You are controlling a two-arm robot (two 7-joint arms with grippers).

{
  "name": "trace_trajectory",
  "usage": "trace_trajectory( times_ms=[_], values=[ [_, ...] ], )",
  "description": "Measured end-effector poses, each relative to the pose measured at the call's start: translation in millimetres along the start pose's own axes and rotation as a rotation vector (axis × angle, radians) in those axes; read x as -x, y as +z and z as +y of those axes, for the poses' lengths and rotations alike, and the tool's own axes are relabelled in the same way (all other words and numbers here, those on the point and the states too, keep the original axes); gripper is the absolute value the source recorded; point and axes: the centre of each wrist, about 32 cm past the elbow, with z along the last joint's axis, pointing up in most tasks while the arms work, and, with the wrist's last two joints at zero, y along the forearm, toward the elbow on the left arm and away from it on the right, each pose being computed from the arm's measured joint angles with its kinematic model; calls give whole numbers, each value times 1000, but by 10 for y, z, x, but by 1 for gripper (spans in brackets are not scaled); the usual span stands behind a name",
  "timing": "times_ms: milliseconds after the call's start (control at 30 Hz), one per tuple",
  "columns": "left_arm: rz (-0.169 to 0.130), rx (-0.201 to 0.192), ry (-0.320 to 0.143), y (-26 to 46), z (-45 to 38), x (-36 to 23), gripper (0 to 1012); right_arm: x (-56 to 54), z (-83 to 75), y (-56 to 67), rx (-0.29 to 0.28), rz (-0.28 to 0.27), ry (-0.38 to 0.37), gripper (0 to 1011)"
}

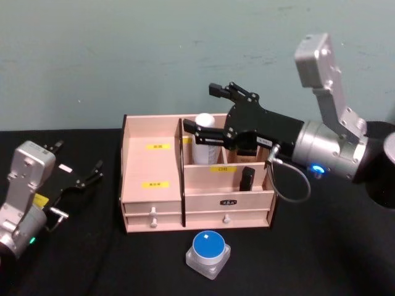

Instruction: Pick up the facial cleanser and watermelon frost from the table and place them into the tiered storage box.

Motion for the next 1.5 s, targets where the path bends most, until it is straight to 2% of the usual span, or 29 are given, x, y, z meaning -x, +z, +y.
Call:
trace_trajectory(
  times_ms=[33, 100, 233, 267, 333, 467, 567, 767, 900, 1067, 1500],
  values=[
    [0, 0, 0, 0, 0, 0, 1010, 65, -53, 15, -2, 3, 12, 1000],
    [0, 0, 0, 0, 0, 0, 1010, 129, -111, 14, -1, 8, 22, 1000],
    [0, 0, 0, 0, 0, 0, 1010, 290, -253, -35, 12, 29, 45, 1000],
    [0, 0, 0, 0, 0, 0, 1010, 362, -320, -83, 24, 44, 51, 1000],
    [0, 0, 0, 0, 0, 0, 1010, 420, -381, -130, 35, 60, 56, 1000],
    [0, 0, 0, 0, 0, 0, 1010, 573, -557, -320, 74, 113, 59, 1000],
    [0, 0, 0, 0, 0, 0, 1010, 657, -661, -447, 109, 140, 57, 1000],
    [0, 0, 0, 0, 0, 0, 1010, 751, -789, -628, 165, 169, 49, 1000],
    [0, 0, 0, 0, 0, 0, 1010, 770, -808, -709, 200, 173, 45, 1000],
    [0, 0, 0, 0, 0, 0, 1010, 768, -746, -816, 251, 172, 53, 1000],
    [0, 0, 0, 0, 0, 0, 1010, 724, -428, -1009, 308, 194, 114, 1000]
  ],
)
